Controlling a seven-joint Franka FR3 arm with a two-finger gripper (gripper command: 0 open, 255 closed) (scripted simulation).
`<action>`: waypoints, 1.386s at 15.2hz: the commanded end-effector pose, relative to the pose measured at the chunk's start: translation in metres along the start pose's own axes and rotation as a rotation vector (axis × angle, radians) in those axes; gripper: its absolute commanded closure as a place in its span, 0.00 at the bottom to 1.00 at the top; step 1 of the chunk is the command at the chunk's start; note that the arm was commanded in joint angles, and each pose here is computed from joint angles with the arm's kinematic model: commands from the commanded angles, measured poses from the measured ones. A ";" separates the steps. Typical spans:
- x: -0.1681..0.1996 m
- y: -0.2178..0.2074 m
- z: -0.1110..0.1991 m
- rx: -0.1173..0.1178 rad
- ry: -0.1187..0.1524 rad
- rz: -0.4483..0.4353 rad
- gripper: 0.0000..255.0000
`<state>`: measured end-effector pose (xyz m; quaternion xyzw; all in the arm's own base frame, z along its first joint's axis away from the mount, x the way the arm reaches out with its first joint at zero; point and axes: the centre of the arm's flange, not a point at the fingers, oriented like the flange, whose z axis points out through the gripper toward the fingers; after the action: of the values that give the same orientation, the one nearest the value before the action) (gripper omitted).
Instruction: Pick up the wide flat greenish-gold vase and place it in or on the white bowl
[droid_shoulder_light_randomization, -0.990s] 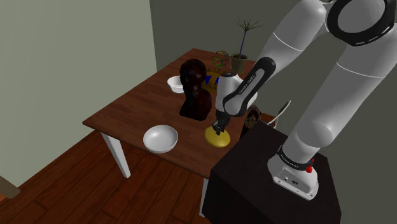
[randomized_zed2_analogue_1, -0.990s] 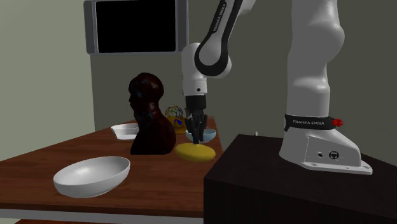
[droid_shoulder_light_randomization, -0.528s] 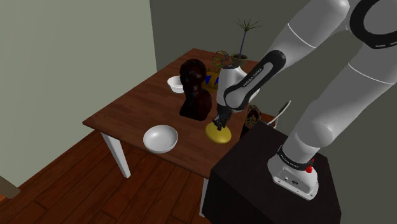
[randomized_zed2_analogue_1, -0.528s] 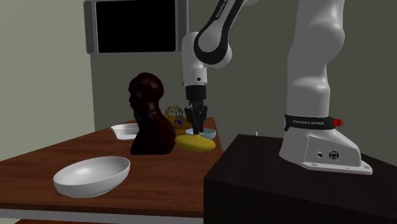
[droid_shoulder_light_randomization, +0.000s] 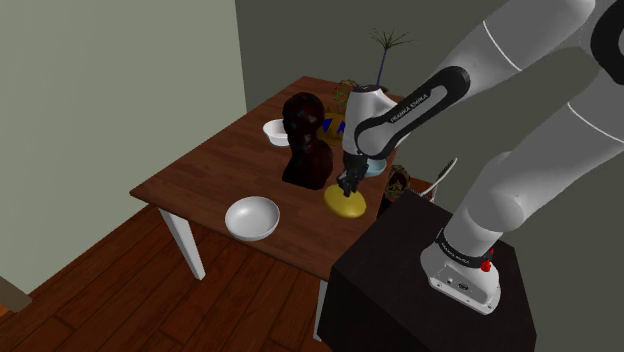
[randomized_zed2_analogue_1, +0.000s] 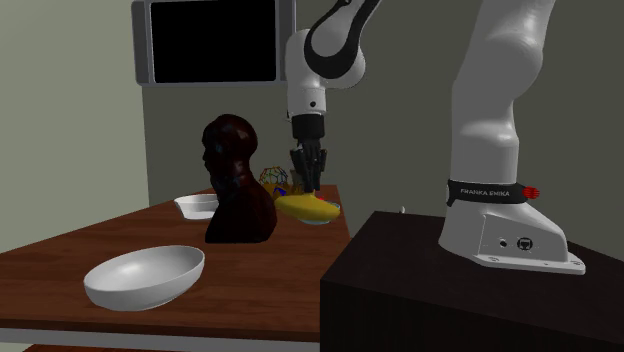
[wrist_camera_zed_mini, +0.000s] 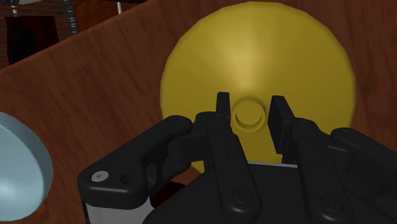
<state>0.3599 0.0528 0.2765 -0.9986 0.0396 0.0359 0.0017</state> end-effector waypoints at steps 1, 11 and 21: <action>0.000 0.001 -0.007 0.000 0.000 0.000 1.00; 0.082 -0.100 -0.030 0.000 0.000 0.000 1.00; 0.164 -0.200 -0.053 0.000 0.000 0.000 1.00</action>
<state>0.5332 0.2287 0.3130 -0.9986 0.0391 0.0362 0.0017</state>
